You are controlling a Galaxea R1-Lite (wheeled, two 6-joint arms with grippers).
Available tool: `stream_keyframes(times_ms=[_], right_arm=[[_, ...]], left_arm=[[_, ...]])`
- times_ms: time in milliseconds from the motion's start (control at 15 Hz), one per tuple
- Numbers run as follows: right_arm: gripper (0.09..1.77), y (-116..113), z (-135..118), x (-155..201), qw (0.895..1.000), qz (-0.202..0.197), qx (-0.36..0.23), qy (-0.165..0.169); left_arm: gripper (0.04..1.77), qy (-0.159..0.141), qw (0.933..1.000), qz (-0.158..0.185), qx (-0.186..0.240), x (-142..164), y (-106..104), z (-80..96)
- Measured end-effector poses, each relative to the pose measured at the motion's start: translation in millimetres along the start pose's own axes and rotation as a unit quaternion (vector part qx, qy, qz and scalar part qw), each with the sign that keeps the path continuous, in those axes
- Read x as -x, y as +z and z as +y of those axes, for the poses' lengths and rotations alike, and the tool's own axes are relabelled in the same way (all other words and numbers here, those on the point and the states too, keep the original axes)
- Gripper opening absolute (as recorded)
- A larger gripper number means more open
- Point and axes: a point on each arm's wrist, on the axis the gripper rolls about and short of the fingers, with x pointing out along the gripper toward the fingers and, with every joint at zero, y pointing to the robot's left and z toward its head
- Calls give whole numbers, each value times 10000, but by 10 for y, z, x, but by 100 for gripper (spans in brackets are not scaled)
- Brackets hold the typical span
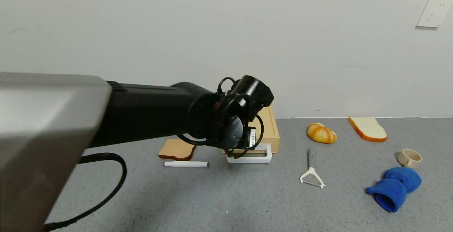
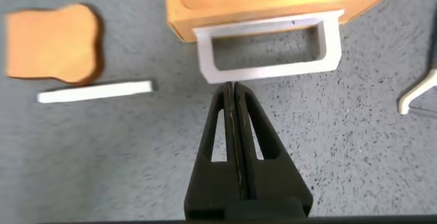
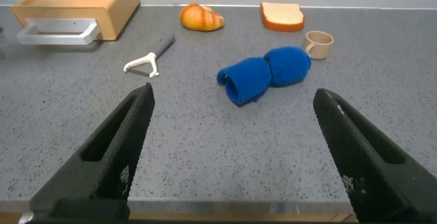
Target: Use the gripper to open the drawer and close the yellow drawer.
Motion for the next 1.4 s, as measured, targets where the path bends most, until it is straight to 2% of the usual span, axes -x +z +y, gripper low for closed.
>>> stream_keyframes(times_ms=[133,267,400,533,667,867,1000,1133,1400], right_arm=[[171,0,0,0,10000,0,-2,-1],[171,0,0,0,10000,2,-2,-1],[171,0,0,0,10000,2,-2,0],[171,0,0,0,10000,2,0,-1],[171,0,0,0,10000,2,0,2],[171,0,0,0,10000,2,-2,1],[171,0,0,0,10000,2,0,0],[171,0,0,0,10000,2,-2,0],[171,0,0,0,10000,2,-2,0]], left_arm=[[11,-67,10000,-51,14,204,94,136],[11,-399,9992,-83,61,391,180,256],[11,-991,9951,-47,-43,593,260,453],[11,-1625,9865,-41,-197,750,284,720],[11,-1997,9792,-324,-187,839,271,972],[11,-2266,9686,-986,-267,910,163,1271],[43,-2254,9651,-1301,-293,940,32,1422],[72,-2242,9640,-1395,-308,1015,-88,1528],[112,-2204,9639,-1471,-264,1139,-188,1625]])
